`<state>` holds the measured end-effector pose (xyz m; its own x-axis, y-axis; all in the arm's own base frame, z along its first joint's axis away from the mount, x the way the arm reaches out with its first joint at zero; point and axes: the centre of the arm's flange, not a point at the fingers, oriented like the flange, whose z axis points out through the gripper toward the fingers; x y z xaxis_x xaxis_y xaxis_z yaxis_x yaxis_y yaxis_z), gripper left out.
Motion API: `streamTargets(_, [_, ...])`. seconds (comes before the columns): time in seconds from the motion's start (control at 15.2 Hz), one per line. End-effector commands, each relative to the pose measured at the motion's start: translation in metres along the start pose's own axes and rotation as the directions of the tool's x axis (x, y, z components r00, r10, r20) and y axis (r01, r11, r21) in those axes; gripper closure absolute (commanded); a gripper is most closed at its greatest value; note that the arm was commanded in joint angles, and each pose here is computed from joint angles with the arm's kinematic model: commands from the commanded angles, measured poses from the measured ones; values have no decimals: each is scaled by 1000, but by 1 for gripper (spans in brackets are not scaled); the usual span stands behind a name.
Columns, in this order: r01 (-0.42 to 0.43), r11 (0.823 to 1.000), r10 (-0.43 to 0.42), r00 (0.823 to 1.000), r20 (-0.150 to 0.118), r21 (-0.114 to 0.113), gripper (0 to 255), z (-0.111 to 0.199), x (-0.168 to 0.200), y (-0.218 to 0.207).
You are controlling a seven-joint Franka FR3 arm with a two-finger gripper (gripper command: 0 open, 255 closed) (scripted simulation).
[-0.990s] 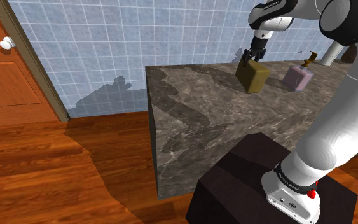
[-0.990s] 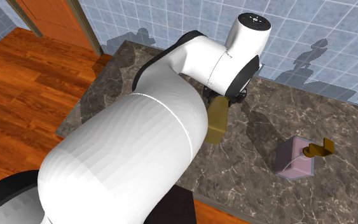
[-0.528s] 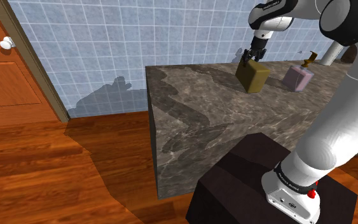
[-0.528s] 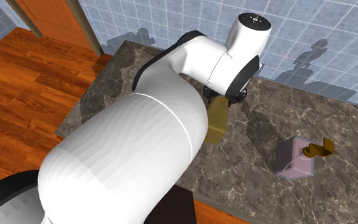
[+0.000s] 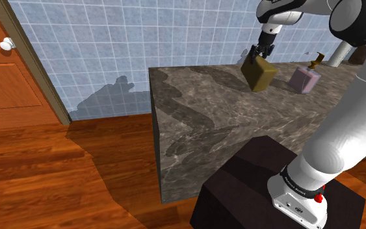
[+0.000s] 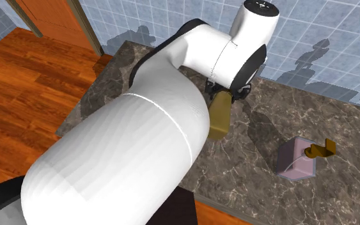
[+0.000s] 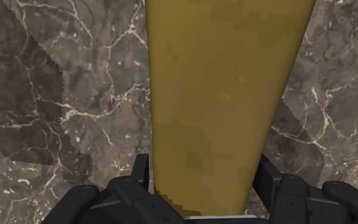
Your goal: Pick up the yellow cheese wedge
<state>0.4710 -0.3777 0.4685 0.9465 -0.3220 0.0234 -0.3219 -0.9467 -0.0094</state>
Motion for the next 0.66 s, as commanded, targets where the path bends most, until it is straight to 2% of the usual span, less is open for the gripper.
streamTargets(0.0, [0,1000,0,1000,-2,0,255,-12,0,0])
streamTargets(0.46, [0,1000,0,1000,-2,0,255,-49,1,0])
streamTargets(0.59, [0,1000,0,1000,-2,0,255,-50,1,0])
